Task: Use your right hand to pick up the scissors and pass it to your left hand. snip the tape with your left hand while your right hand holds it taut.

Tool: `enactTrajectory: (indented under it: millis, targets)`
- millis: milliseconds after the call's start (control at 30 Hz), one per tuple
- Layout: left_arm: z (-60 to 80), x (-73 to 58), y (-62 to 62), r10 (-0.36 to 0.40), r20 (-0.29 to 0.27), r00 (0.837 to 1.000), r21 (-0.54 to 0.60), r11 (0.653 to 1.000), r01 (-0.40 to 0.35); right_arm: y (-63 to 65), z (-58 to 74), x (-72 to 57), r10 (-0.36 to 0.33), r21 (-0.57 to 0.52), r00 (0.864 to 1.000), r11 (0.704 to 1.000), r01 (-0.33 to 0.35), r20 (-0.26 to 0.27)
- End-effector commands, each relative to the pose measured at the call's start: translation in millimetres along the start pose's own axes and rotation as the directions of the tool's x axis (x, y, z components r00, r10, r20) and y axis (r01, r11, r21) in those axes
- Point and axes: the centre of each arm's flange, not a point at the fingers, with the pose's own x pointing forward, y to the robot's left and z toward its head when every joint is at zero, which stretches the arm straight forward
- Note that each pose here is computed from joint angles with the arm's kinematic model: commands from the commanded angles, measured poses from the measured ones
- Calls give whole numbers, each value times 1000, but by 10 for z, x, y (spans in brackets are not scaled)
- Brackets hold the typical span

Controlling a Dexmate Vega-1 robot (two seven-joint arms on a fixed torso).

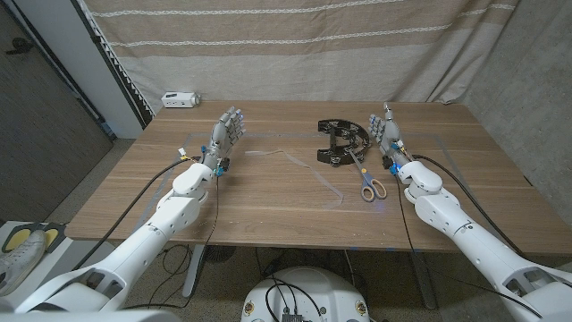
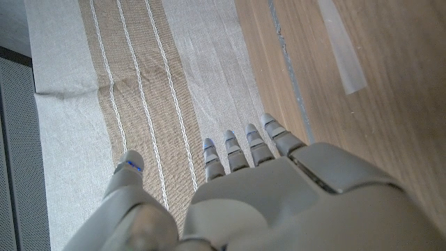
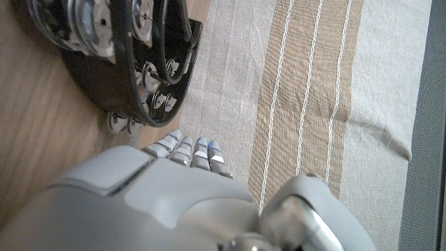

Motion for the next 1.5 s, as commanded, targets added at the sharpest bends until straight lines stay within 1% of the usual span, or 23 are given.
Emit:
enactTrajectory:
  millis: [33,267,367,500,600,800,1033,1200,1300,1367,1433,1500]
  targets:
    - [22,-58,-6,-9,2,1000,1,1000,9,16,-12,-44,-2,10,1000,1000,3,-10]
    - [47,-94,31,-2,16,1000,0,1000,2,49,-14,-65,3,0,1000,1000,-3,-13]
    - [58,-90,24,16,39,999,-30,999,-15,76,24,-71,2,-37,1000,999,-2,1]
    - [94,-100,10,21,62,998,-33,999,-19,117,33,-67,9,-28,1000,1000,-10,-4]
    - [142,-118,29,12,67,998,9,1000,-13,136,60,-76,4,-43,1000,999,-4,1]
    - [174,-129,93,10,70,997,29,999,-12,159,128,-119,-16,-102,1000,995,17,5]
    - [243,-141,97,-5,82,997,83,997,-2,169,164,-165,-40,-143,999,989,40,5]
    - [236,-134,97,5,88,996,75,997,-11,176,199,-179,-57,-185,998,981,58,12]
    - [206,-131,91,10,88,996,74,997,-16,171,200,-199,-61,-204,998,977,64,23]
    - [181,-131,93,14,86,996,68,998,-20,162,198,-227,-67,-215,997,974,72,31]
    - [168,-141,92,23,77,997,66,997,-28,147,208,-247,-65,-231,998,970,70,27]
    - [157,-148,69,24,70,997,70,997,-28,126,217,-293,-77,-243,997,967,83,32]
